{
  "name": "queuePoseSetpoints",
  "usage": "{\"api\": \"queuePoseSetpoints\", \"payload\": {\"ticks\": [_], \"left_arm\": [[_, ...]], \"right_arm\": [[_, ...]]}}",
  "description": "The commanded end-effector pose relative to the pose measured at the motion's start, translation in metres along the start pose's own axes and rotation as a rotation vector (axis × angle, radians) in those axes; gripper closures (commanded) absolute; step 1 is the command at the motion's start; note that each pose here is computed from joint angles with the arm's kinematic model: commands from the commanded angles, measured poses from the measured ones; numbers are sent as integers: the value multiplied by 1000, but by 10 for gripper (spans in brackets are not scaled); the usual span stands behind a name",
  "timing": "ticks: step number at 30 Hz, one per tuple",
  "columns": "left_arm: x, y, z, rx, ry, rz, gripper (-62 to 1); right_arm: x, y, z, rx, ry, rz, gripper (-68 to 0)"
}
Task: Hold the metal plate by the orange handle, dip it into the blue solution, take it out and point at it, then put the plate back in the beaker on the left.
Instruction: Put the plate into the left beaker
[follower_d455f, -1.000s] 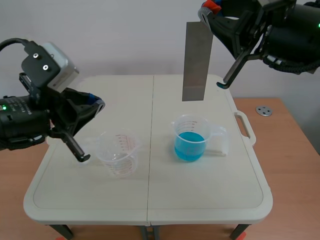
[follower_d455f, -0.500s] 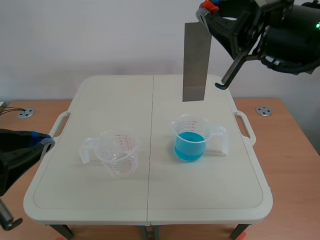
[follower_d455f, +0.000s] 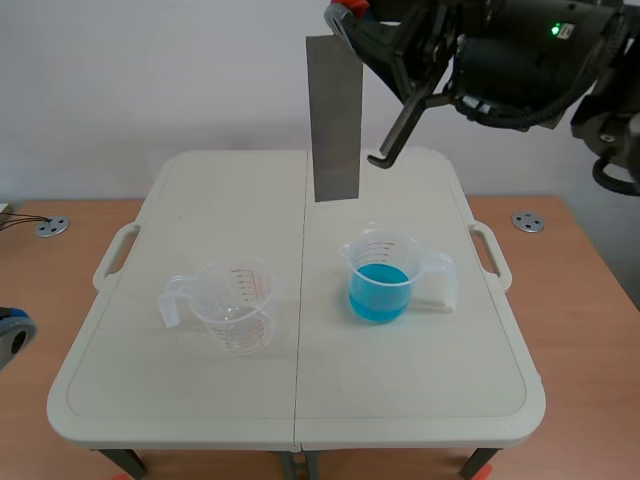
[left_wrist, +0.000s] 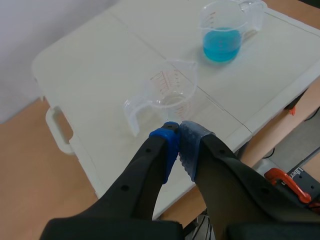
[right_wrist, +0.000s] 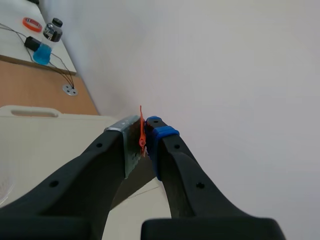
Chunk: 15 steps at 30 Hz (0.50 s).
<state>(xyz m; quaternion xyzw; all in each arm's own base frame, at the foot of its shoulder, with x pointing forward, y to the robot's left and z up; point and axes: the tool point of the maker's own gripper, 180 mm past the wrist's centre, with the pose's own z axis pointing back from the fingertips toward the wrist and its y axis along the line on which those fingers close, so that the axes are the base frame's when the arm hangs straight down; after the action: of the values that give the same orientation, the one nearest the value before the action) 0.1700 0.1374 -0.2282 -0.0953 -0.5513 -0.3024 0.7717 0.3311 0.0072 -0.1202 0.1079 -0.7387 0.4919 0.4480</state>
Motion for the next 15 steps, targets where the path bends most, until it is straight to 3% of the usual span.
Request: {"api": "queuePoseSetpoints", "payload": {"ticks": [1,15], "left_arm": [[4,1,0,24,-24,22,-15],[-4,2,2,53,5,49,-15]], "right_arm": [[22,-3,-9,0,-67,13,-13],[49,31,-46,75,-132,-39,-13]]}}
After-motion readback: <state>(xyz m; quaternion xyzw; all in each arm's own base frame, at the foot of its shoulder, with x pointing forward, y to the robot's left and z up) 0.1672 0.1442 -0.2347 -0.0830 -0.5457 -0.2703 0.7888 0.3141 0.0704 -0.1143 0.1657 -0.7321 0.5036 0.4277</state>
